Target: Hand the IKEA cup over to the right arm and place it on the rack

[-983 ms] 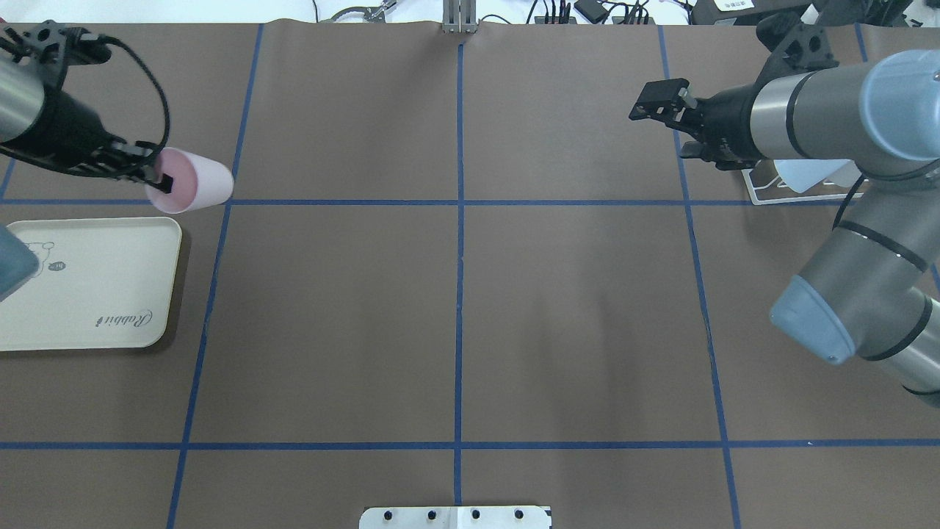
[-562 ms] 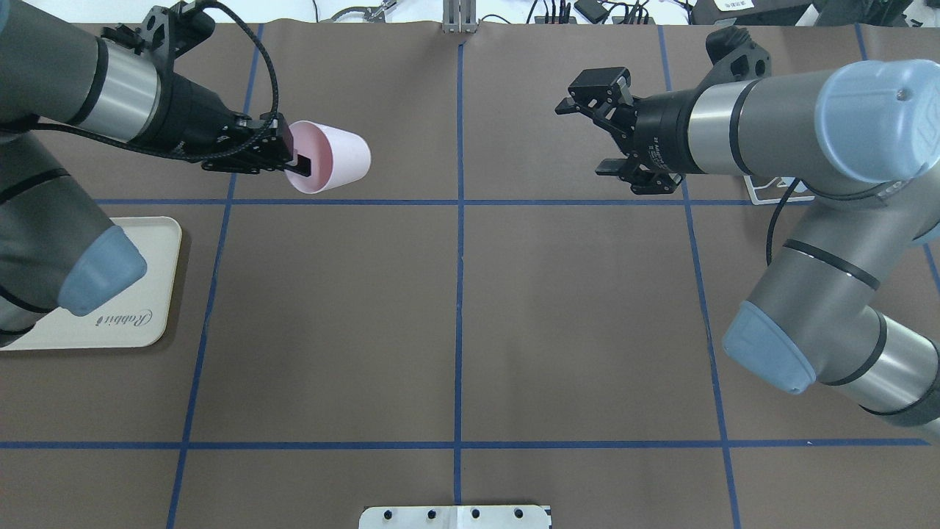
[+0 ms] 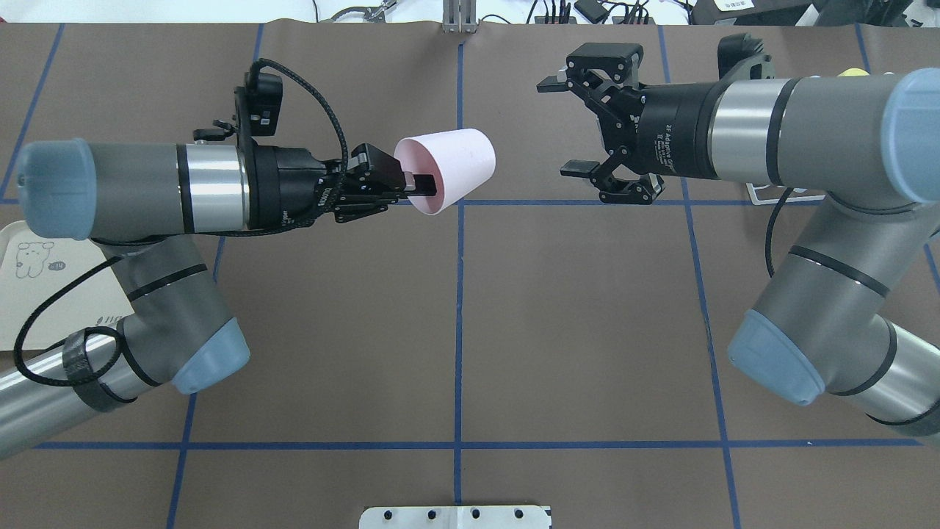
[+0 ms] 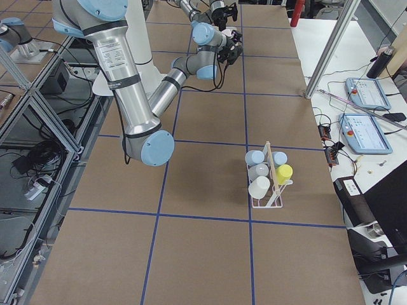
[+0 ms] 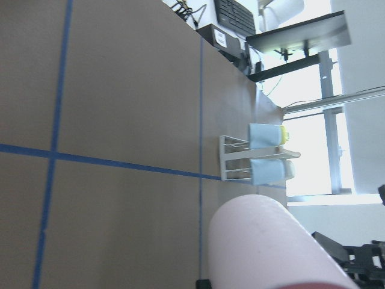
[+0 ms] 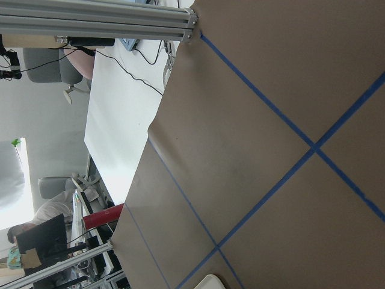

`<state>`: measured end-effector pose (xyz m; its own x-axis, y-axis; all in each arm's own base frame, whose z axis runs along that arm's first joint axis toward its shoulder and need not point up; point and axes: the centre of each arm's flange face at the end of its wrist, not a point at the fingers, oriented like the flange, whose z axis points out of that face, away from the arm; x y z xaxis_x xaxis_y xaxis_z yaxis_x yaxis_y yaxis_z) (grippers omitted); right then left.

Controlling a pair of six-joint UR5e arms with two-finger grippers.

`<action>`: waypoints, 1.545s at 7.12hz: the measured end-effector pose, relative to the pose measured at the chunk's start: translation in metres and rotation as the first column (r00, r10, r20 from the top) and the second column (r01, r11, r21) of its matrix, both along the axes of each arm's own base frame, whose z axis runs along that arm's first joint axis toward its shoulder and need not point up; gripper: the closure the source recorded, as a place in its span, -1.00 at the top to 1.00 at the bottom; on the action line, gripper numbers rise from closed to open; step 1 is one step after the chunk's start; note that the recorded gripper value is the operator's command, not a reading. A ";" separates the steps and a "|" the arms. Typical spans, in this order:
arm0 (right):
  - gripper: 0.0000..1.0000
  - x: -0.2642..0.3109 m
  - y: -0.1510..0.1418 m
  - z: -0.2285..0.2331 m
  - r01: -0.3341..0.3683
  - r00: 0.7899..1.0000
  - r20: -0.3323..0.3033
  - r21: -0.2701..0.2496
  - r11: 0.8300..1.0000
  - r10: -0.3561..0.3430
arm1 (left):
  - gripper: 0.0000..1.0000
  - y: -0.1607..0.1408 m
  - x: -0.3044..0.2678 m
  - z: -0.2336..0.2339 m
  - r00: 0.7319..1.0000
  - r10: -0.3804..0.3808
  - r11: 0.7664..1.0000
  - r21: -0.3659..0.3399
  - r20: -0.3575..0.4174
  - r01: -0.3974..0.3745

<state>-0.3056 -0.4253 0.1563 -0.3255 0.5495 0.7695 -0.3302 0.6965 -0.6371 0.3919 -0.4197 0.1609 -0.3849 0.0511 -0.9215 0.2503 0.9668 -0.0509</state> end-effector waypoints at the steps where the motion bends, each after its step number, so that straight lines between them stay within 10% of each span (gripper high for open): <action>1: 1.00 0.000 0.001 0.002 0.011 0.998 0.064 -0.046 0.999 -0.008 | -1.00 0.006 0.007 -0.014 0.999 -0.001 1.000 0.006 -0.038 0.002; 11: 0.98 0.000 0.008 0.004 0.087 0.983 0.168 -0.087 0.992 -0.072 | -1.00 0.017 0.030 -0.054 0.994 -0.016 1.000 0.012 -0.108 0.017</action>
<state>-0.3051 -0.4171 0.1604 -0.3954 0.6461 0.6529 -0.1617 0.6507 -0.7419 0.4218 -0.4028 0.1067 -0.4813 0.0697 -0.8738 0.2600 0.9633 -0.0663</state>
